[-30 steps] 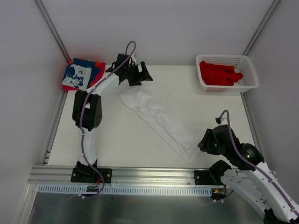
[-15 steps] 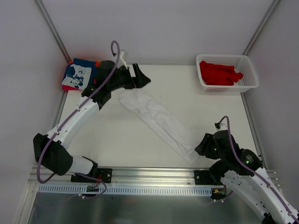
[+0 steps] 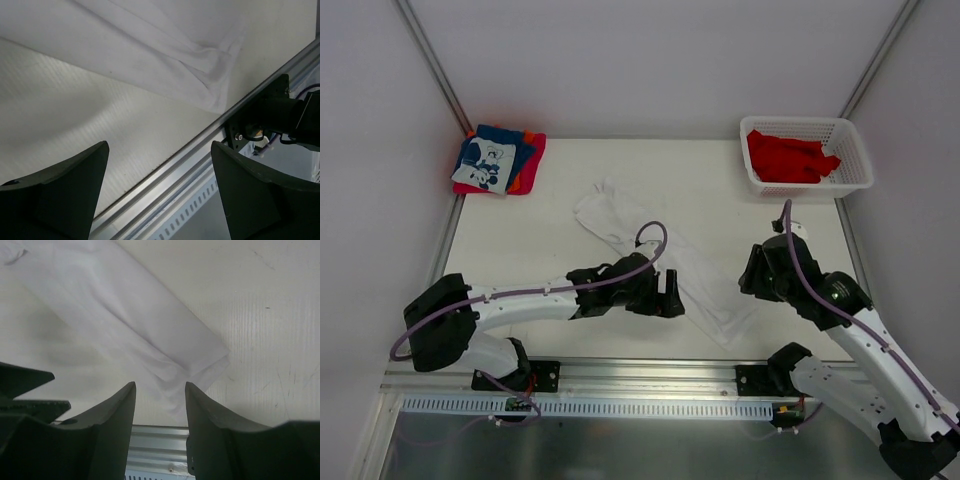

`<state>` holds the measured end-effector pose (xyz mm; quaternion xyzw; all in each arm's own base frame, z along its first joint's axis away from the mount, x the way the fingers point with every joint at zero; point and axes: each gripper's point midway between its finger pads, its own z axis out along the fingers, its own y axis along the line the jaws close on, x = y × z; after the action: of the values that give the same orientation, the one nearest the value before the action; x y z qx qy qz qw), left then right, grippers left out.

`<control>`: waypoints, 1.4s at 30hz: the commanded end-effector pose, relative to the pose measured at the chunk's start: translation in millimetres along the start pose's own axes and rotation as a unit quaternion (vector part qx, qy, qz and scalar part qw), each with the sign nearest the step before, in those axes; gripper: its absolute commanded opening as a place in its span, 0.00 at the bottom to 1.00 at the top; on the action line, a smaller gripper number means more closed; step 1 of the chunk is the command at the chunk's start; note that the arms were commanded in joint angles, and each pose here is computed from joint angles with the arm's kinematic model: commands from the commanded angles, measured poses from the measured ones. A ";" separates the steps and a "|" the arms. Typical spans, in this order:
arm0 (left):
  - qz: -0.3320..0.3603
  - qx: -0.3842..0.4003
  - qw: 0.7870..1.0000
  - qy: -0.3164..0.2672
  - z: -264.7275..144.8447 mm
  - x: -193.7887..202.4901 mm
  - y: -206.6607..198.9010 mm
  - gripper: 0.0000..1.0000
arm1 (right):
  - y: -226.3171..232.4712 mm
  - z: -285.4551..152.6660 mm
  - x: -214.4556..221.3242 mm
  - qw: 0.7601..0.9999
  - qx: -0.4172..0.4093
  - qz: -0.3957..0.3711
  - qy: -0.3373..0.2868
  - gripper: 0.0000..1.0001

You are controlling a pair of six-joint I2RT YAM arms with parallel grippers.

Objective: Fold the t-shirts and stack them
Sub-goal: Fold the tshirt

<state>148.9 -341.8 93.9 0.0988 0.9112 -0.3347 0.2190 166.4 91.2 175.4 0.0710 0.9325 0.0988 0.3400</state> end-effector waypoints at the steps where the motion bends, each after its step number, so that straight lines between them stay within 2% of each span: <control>1: -0.042 0.031 0.996 -0.067 -6.7 -13.9 -40.5 0.84 | 5.4 1.4 -18.4 1.000 -0.004 -0.006 -0.022 0.47; 2: -0.032 0.030 0.998 -0.051 -1.0 4.3 -48.2 0.84 | 5.1 3.7 -17.5 1.000 -0.003 -0.005 -0.019 0.47; 7: -0.020 0.033 0.999 -0.018 30.4 38.8 -85.7 0.84 | 3.5 10.3 -17.9 1.000 0.004 -0.004 -0.015 0.47; 10: -0.020 0.012 1.000 0.003 61.8 57.8 -86.1 0.84 | 2.8 7.9 -18.9 1.000 0.001 -0.002 -0.019 0.47; 13: -0.027 -0.004 1.000 -0.007 77.3 59.1 -88.3 0.82 | 0.7 3.3 -18.8 1.000 -0.005 0.001 -0.026 0.47; 17: -0.060 -0.066 0.993 -0.074 84.9 51.8 -67.9 0.80 | -4.0 -2.9 -20.5 0.999 -0.004 0.007 -0.035 0.47; 20: -0.090 -0.087 0.988 -0.093 91.3 59.9 -59.7 0.80 | -7.3 -6.7 -22.0 0.999 -0.001 0.009 -0.040 0.47; 23: -0.108 -0.097 0.985 -0.094 99.0 65.7 -54.3 0.80 | -8.7 -8.0 -20.6 0.999 -0.003 0.010 -0.043 0.47; 36: -0.096 -0.118 0.982 -0.114 124.5 63.5 -53.3 0.79 | -6.2 -11.5 -17.7 0.999 -0.019 0.013 -0.044 0.47; 42: -0.086 -0.118 0.984 -0.104 139.2 67.4 -57.8 0.73 | -6.8 -14.7 -18.3 0.998 -0.024 0.010 -0.051 0.47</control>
<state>121.9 -489.5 35.7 -0.0610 0.9020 -0.3026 0.3017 172.0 80.9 192.8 0.0840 0.9128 0.1196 0.3813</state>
